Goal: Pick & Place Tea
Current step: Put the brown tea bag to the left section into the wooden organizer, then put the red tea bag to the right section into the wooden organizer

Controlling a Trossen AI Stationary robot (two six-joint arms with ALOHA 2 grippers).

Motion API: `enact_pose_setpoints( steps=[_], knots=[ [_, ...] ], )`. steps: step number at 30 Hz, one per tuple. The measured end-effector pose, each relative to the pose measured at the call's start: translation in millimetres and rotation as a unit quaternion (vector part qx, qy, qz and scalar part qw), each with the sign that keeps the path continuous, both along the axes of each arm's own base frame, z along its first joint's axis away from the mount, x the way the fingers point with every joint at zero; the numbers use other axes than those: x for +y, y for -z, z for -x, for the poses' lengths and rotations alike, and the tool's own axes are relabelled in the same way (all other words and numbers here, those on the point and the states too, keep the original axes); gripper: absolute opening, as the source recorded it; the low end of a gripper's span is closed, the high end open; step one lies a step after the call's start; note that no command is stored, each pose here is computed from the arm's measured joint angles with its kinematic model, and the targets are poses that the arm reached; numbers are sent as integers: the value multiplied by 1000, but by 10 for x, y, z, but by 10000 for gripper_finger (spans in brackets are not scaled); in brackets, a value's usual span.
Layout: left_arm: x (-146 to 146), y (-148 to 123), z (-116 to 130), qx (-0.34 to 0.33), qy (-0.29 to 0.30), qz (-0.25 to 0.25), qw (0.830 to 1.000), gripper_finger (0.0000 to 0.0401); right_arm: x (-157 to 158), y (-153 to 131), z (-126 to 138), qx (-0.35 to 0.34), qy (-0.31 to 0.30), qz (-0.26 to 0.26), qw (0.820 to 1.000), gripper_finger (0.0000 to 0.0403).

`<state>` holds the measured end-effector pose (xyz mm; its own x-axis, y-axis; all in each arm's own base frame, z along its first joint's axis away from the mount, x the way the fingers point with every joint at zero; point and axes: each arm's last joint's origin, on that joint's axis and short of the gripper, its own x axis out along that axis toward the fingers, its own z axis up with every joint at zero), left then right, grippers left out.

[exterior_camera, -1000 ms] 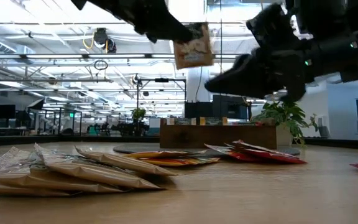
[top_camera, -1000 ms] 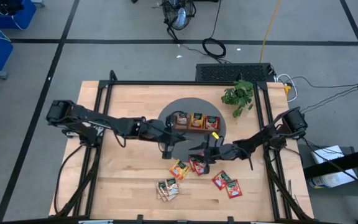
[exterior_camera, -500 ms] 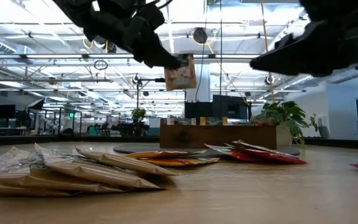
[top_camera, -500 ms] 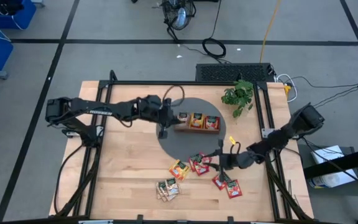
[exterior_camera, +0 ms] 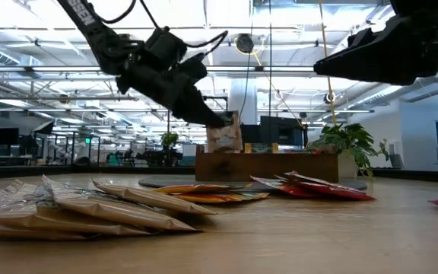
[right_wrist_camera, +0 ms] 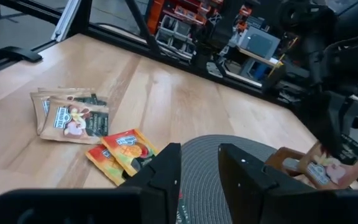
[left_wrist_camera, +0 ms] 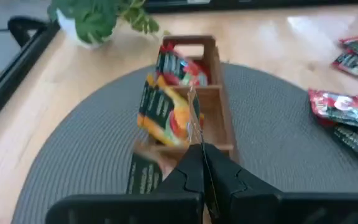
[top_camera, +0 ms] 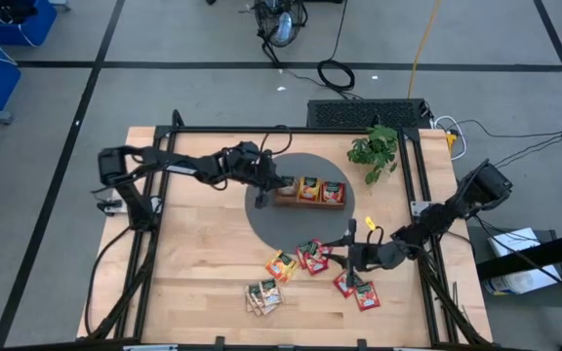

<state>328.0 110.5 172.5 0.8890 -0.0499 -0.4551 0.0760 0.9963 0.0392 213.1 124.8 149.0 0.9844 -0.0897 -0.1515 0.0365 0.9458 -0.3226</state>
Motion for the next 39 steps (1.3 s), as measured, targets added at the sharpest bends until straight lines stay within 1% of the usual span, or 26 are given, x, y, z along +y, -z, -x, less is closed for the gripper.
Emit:
enact_pose_setpoints(
  steps=[5, 9, 14, 17, 24, 29, 35, 37, 39],
  knots=[
    [77, 200, -3, 32, -10, 11, 999, 1, -4, -1, -2, 1, 0, 10, 1000, 93],
    [68, 284, -21, 42, -5, 10, 999, 3, -19, -1, -11, 1, 3, 11, 1000, 93],
    [82, 308, -30, 44, -10, 0, 999, 4, -25, 0, -14, 1, 5, 11, 1000, 93],
    [82, 309, -33, 47, -28, -3, 998, 27, -25, -1, -14, 1, 4, 11, 1000, 93],
    [64, 287, -34, 43, -27, -1, 999, 107, -24, 0, -14, 1, 4, 11, 1000, 93],
    [81, 247, -56, 32, -31, -7, 999, 146, -24, 0, -14, 1, 4, 12, 1000, 93],
    [130, 103, -155, 12, -49, -28, 998, 165, -25, 0, -14, 2, 2, 21, 1000, 93],
    [142, -4, -172, 4, -53, -32, 998, 165, -25, 0, -15, 2, 2, 21, 1000, 93],
    [146, -178, -185, -8, -53, -31, 998, 164, -25, 0, -15, 2, 2, 21, 1000, 93]
  ],
)
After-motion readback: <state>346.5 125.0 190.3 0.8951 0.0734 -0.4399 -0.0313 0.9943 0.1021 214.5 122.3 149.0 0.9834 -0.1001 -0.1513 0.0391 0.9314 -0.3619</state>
